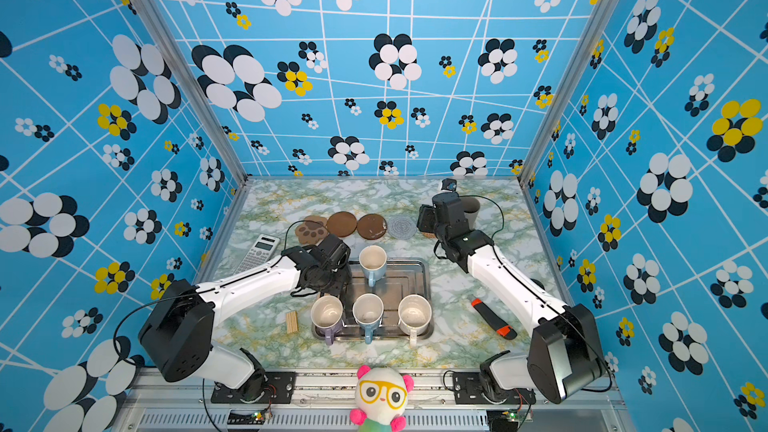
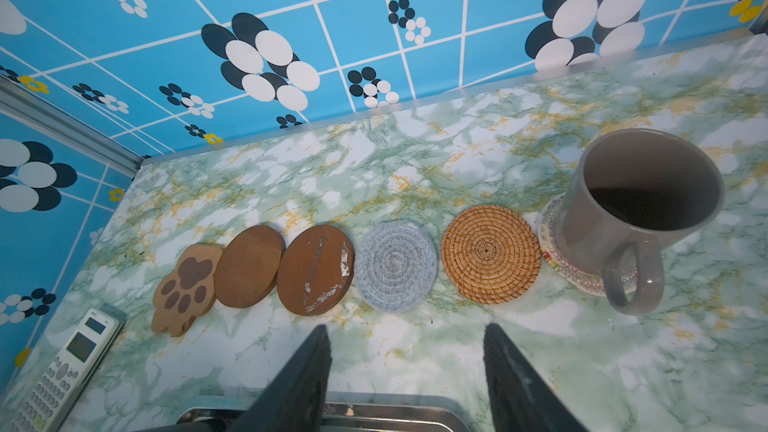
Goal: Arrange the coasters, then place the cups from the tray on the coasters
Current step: 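Lift the black mug and carry it toward the cork paw-print coaster with the left gripper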
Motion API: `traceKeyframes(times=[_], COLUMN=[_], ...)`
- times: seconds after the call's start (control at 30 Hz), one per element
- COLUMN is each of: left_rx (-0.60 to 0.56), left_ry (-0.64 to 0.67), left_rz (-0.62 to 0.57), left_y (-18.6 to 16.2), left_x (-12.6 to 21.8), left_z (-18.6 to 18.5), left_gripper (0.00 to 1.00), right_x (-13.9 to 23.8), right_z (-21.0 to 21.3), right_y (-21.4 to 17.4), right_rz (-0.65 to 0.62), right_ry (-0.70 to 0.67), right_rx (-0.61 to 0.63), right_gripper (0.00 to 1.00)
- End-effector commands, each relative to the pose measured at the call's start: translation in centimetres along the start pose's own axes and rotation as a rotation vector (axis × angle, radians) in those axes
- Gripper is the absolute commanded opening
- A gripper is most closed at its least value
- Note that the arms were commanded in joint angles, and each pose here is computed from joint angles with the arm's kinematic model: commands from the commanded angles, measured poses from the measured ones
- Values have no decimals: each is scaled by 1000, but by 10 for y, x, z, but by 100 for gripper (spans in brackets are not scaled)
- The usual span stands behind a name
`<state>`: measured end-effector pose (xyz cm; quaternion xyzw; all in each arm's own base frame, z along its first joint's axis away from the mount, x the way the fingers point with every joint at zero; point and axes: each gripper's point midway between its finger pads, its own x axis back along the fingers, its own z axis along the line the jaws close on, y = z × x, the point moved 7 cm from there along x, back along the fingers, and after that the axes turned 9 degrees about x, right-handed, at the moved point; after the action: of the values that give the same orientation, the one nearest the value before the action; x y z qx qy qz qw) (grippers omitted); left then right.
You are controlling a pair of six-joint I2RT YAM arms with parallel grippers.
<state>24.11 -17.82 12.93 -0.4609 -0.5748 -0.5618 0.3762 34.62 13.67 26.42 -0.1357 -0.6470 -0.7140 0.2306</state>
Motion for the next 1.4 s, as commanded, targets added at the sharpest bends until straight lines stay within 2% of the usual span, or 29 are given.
traceKeyframes(times=[0.0, 0.2, 0.4, 1.1, 1.37], left_rx=[13, 17, 26, 93, 186], left_ry=[3, 2, 19, 43, 37], left_rz=[-15, -18, -36, -250, -274], left_y=[4, 7, 10, 41, 70], left_x=[-5, -4, 1, 53, 63], left_z=[-1, -2, -1, 8, 26], left_gripper=[34, 23, 0, 0, 0], right_x=[-4, -6, -9, -10, -7], right_z=[-2, -3, -2, -4, -4], right_y=[-3, -2, -4, -4, -2], right_rz=[2, 5, 12, 20, 15], right_ry=[-4, -5, -5, 5, 16], right_rx=[-7, -8, -8, -10, -12], right_gripper=[61, 61, 61, 61, 61])
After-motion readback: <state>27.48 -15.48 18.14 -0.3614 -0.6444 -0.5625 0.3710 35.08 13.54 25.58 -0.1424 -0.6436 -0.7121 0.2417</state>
